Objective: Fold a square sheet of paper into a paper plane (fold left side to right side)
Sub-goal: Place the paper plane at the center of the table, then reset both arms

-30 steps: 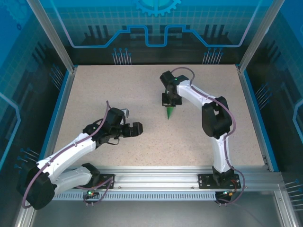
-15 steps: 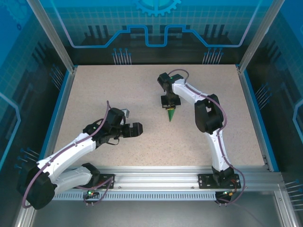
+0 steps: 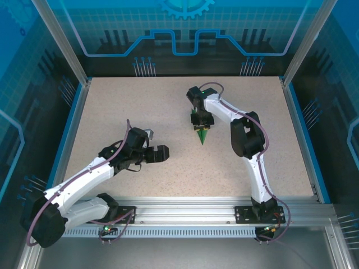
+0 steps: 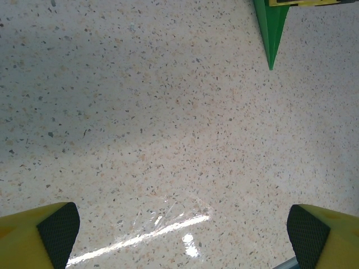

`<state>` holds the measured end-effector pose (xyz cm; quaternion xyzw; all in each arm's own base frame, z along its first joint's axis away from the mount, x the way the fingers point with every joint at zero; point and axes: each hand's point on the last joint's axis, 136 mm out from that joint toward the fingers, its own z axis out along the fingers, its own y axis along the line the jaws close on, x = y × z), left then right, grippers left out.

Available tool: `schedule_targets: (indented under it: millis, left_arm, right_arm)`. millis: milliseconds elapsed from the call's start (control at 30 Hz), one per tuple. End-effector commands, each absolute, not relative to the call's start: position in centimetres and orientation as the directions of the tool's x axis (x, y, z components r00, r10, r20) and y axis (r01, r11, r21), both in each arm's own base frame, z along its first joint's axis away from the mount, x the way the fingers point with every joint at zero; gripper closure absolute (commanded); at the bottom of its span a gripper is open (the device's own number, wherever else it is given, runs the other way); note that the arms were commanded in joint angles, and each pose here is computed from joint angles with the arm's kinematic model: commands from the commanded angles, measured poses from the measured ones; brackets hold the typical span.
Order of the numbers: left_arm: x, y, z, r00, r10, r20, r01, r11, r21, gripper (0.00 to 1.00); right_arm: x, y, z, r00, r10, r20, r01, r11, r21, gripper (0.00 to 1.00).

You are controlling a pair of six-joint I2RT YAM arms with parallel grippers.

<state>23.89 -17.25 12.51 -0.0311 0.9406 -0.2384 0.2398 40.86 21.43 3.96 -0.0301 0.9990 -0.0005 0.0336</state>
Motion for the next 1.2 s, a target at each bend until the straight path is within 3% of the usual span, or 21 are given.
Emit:
schedule_targets:
  millis: [0,400,633,900,1067,1167]
  left_arm:
    - [24.3,-17.3,13.6,-0.878,-0.158,-0.451,0.076,0.886,-0.458,0.01]
    - [24.7,-17.2,14.7,-0.869,-0.199,-0.453,0.051,0.875,-0.481,0.01]
    - [27.2,-14.6,16.7,-0.773,-0.333,-0.54,-0.046,0.878,-0.477,0.01]
    - [31.3,-8.3,20.9,-0.469,-0.295,-0.833,-0.148,0.956,-0.255,0.01]
    - [32.3,-5.5,21.1,-0.358,-0.115,-0.927,-0.2,0.979,-0.044,0.01]
    - [32.5,-3.7,19.8,-0.36,-0.05,-0.932,-0.243,0.969,0.042,0.01]
  right_arm:
    - [40.1,21.0,5.4,-0.995,-0.072,-0.065,-0.072,0.997,-0.008,0.68]
    - [38.9,20.1,10.8,-0.982,-0.091,-0.168,-0.088,0.996,-0.025,0.5]
    - [36.3,17.0,16.9,-0.924,-0.106,-0.368,-0.096,0.994,-0.046,0.33]
    - [33.9,9.2,21.0,-0.762,-0.032,-0.647,0.005,0.998,-0.055,0.02]
    - [33.4,4.3,20.0,-0.654,0.055,-0.754,0.097,0.995,-0.012,0.0]
    - [33.5,2.2,17.8,-0.605,0.028,-0.796,0.104,0.994,-0.045,0.0]
